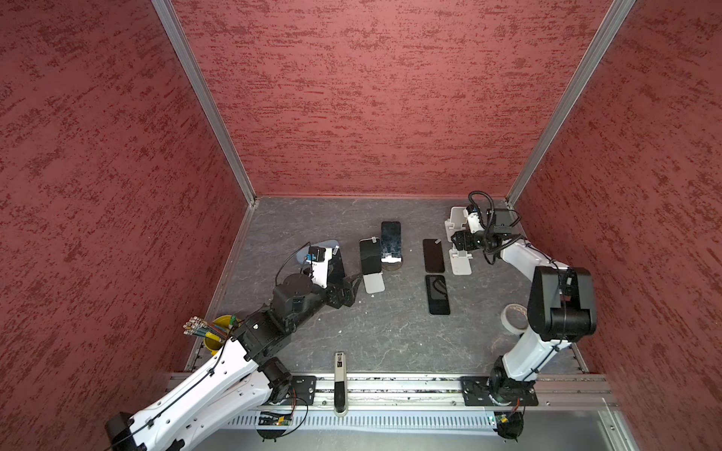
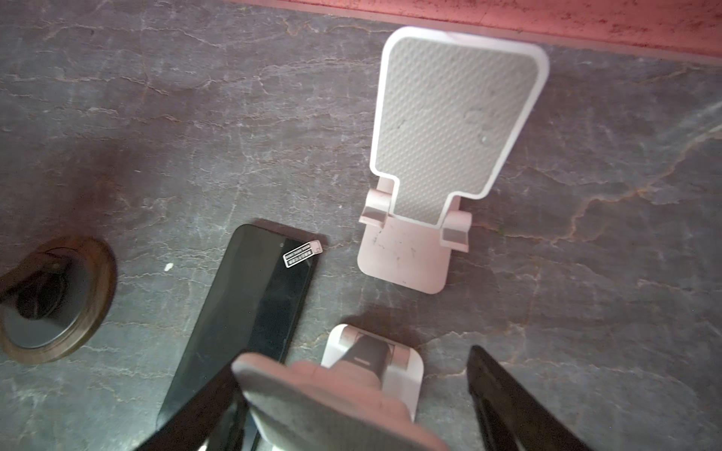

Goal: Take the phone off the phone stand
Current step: 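Set the white stand down beside the other stand and open the right gripper, then swing the right gripper back toward the phones standing on stands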

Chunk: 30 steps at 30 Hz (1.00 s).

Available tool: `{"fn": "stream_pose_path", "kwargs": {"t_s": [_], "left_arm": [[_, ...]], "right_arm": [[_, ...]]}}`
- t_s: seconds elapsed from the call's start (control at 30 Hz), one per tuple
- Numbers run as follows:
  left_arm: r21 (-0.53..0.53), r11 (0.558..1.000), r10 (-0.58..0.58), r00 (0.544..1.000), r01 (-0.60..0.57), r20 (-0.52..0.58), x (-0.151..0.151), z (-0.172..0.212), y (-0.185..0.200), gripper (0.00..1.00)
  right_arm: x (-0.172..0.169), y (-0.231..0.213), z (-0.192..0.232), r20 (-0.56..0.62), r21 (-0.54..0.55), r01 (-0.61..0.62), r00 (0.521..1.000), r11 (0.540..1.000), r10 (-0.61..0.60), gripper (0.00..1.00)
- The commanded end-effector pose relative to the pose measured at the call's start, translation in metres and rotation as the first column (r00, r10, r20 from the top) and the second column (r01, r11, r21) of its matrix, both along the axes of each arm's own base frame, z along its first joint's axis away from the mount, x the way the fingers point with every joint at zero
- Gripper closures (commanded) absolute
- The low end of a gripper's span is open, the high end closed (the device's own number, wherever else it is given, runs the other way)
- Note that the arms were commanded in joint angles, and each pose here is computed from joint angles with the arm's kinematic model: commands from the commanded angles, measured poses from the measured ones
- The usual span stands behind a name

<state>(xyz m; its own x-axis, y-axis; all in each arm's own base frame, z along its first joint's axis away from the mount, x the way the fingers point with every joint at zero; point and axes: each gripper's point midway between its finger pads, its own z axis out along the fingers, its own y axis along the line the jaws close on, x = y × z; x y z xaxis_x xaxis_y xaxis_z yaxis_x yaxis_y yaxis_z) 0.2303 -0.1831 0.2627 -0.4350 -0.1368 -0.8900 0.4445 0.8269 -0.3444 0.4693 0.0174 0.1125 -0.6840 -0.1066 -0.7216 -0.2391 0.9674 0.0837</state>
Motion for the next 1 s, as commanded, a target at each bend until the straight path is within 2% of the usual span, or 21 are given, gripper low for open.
{"fn": "stream_pose_path", "kwargs": {"t_s": [0.0,0.07,0.5,0.77,0.97], "left_arm": [[0.014,1.0,0.025,1.0,-0.025,-0.015,0.002,-0.005,0.005,0.01],[0.014,0.999,0.03,0.999,-0.029,-0.021,0.004,-0.006,0.004,0.01],[0.039,0.995,0.09,0.994,-0.088,-0.068,0.014,-0.011,0.006,0.01],[0.053,0.988,0.15,0.984,-0.145,-0.101,0.017,-0.019,0.013,0.01],[0.089,0.974,0.216,0.969,-0.206,-0.119,0.019,-0.027,0.025,0.0]], "right_arm": [[0.0,-0.006,0.011,0.052,0.005,0.052,0.997,0.999,-0.052,0.05],[-0.002,-0.004,0.024,0.085,0.023,0.051,0.995,0.998,-0.053,0.02],[-0.019,0.015,0.097,0.236,0.112,0.06,0.968,0.992,-0.085,0.01],[-0.037,0.072,0.127,0.278,0.114,-0.017,0.96,0.993,-0.016,0.01],[-0.051,0.127,0.128,0.261,0.134,-0.09,0.964,0.987,0.053,0.01]]}}
